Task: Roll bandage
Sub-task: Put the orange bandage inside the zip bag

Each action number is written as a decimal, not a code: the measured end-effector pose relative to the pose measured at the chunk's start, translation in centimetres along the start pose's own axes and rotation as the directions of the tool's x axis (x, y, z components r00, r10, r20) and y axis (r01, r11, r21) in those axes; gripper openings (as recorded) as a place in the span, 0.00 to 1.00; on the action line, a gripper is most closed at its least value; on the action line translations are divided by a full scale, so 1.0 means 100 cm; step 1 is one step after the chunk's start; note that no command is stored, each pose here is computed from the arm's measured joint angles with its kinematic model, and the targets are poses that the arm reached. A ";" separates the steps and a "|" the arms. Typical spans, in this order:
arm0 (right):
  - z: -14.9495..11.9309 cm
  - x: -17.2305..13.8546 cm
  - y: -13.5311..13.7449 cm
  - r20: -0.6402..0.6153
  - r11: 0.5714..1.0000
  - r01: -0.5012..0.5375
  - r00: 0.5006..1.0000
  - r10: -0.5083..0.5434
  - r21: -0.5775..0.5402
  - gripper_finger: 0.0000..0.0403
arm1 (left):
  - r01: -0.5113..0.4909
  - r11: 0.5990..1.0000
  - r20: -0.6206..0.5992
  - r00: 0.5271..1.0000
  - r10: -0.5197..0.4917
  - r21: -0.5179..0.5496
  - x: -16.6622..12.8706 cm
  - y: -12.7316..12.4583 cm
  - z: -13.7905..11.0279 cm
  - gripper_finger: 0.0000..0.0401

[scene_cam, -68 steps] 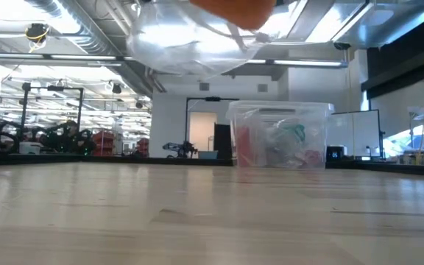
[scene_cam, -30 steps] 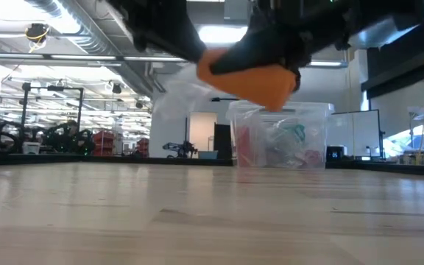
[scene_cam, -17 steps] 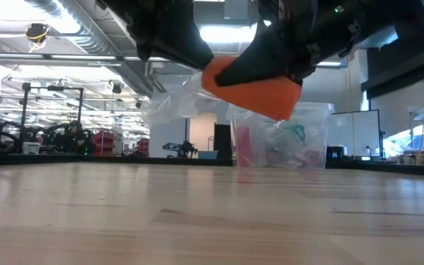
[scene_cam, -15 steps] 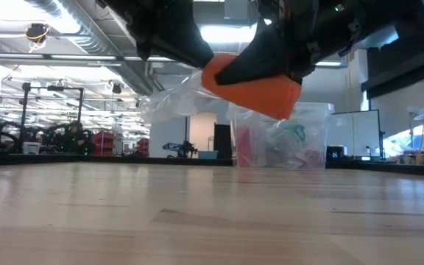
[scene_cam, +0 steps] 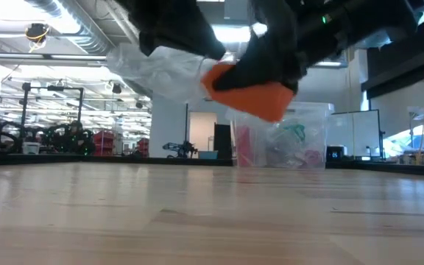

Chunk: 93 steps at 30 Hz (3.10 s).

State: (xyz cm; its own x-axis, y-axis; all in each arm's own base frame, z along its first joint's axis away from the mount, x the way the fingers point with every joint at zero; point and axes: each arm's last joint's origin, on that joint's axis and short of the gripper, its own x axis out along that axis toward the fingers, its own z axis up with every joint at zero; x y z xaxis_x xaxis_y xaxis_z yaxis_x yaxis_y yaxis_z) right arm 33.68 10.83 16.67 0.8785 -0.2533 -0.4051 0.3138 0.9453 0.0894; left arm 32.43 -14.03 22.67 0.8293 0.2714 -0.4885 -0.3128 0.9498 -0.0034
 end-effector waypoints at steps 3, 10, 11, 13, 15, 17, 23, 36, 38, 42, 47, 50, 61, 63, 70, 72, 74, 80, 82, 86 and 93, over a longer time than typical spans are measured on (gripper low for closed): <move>0.007 0.000 0.006 0.012 0.995 -0.096 0.995 0.096 0.033 0.17 | 0.002 1.000 -0.010 1.000 -0.002 0.018 0.004 -0.002 -0.004 0.01; 0.014 0.004 0.004 0.027 0.986 -0.093 0.996 0.090 0.142 0.17 | 0.015 0.998 -0.007 1.000 -0.015 0.068 0.017 -0.014 -0.018 0.01; 0.015 0.005 0.001 0.024 0.983 -0.096 0.995 0.094 0.158 0.17 | 0.019 0.997 0.004 1.000 -0.019 0.075 0.019 -0.016 -0.020 0.01; 0.015 0.006 0.001 0.008 0.975 -0.130 0.991 0.131 0.180 0.17 | 0.029 0.996 0.024 0.999 -0.032 0.085 0.024 -0.022 -0.024 0.01; 0.014 0.007 0.001 -0.015 0.969 -0.164 0.985 0.170 0.186 0.19 | 0.039 0.994 0.041 0.998 -0.044 0.103 0.030 -0.028 -0.029 0.01; 0.011 0.007 0.002 -0.032 0.966 -0.166 0.984 0.176 0.199 0.23 | 0.053 0.992 0.068 0.996 -0.061 0.115 0.036 -0.033 -0.033 0.01; 0.006 0.010 0.001 -0.074 0.959 -0.169 0.979 0.190 0.230 0.42 | 0.065 0.987 0.109 0.991 -0.081 0.147 0.040 -0.037 -0.033 0.01; 0.055 -0.021 -0.005 -0.078 0.943 -0.306 0.945 0.317 0.132 0.70 | 0.041 0.980 0.277 0.956 -0.096 0.195 0.033 -0.042 -0.014 0.01; 0.061 -0.025 -0.006 -0.107 0.951 -0.291 0.947 0.302 0.108 0.71 | 0.028 0.979 0.291 0.953 -0.088 0.201 0.033 -0.042 -0.012 0.01; 0.071 -0.033 -0.007 -0.147 0.959 -0.267 0.949 0.280 0.099 0.71 | 0.010 0.984 0.281 0.958 -0.061 0.180 0.035 -0.039 -0.014 0.01; 0.091 -0.037 -0.005 -0.189 0.973 -0.215 0.955 0.228 0.086 0.71 | -0.011 0.991 0.305 0.952 -0.029 0.130 0.035 -0.038 -0.012 0.01; 0.099 -0.031 -0.009 -0.235 0.975 -0.207 0.947 0.220 0.080 0.71 | -0.037 0.994 0.335 0.942 0.000 0.105 0.035 -0.036 -0.008 0.01; 0.070 -0.005 -0.025 -0.366 0.995 -0.089 0.925 0.101 0.049 0.71 | -0.067 0.993 0.262 0.961 0.091 -0.101 0.061 -0.026 -0.027 0.01; 0.061 0.008 -0.027 -0.406 0.993 -0.099 0.906 0.114 0.059 0.71 | -0.065 0.990 0.259 0.961 0.097 -0.129 0.069 -0.027 -0.035 0.01; 0.056 0.013 -0.031 -0.473 0.978 -0.183 0.857 0.206 0.096 0.71 | -0.085 0.980 0.224 0.966 0.125 -0.180 0.083 -0.031 -0.059 0.01; 0.060 0.010 -0.030 -0.475 0.969 -0.224 0.844 0.248 0.107 0.71 | -0.106 0.979 0.228 0.963 0.145 -0.177 0.082 -0.033 -0.061 0.01; 0.064 0.009 -0.029 -0.461 0.966 -0.240 0.849 0.256 0.096 0.71 | -0.113 0.979 0.235 0.960 0.151 -0.168 0.081 -0.034 -0.061 0.01; 0.074 0.001 -0.033 -0.496 0.976 -0.210 0.842 0.211 0.058 0.71 | -0.133 0.976 0.236 0.956 0.172 -0.171 0.082 -0.032 -0.061 0.01; 0.081 -0.006 -0.034 -0.501 0.976 -0.209 0.840 0.207 0.054 0.71 | -0.132 0.976 0.237 0.956 0.172 -0.173 0.082 -0.032 -0.061 0.01; 0.090 -0.013 -0.037 -0.539 0.981 -0.190 0.822 0.182 0.042 0.71 | -0.130 0.977 0.237 0.957 0.168 -0.168 0.081 -0.033 -0.061 0.01; 0.090 -0.006 -0.035 -0.520 0.984 -0.179 0.838 0.164 0.021 0.71 | -0.124 0.976 0.240 0.957 0.165 -0.176 0.081 -0.033 -0.060 0.01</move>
State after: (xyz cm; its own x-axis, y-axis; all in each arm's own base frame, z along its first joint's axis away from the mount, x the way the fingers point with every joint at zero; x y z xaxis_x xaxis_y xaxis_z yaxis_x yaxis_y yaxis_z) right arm 35.28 5.87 24.76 0.6001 0.0495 -0.7984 0.1591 0.9708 0.1798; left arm 37.37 -15.91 13.45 0.8528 0.4536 -0.2590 -0.4901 0.8664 -0.0963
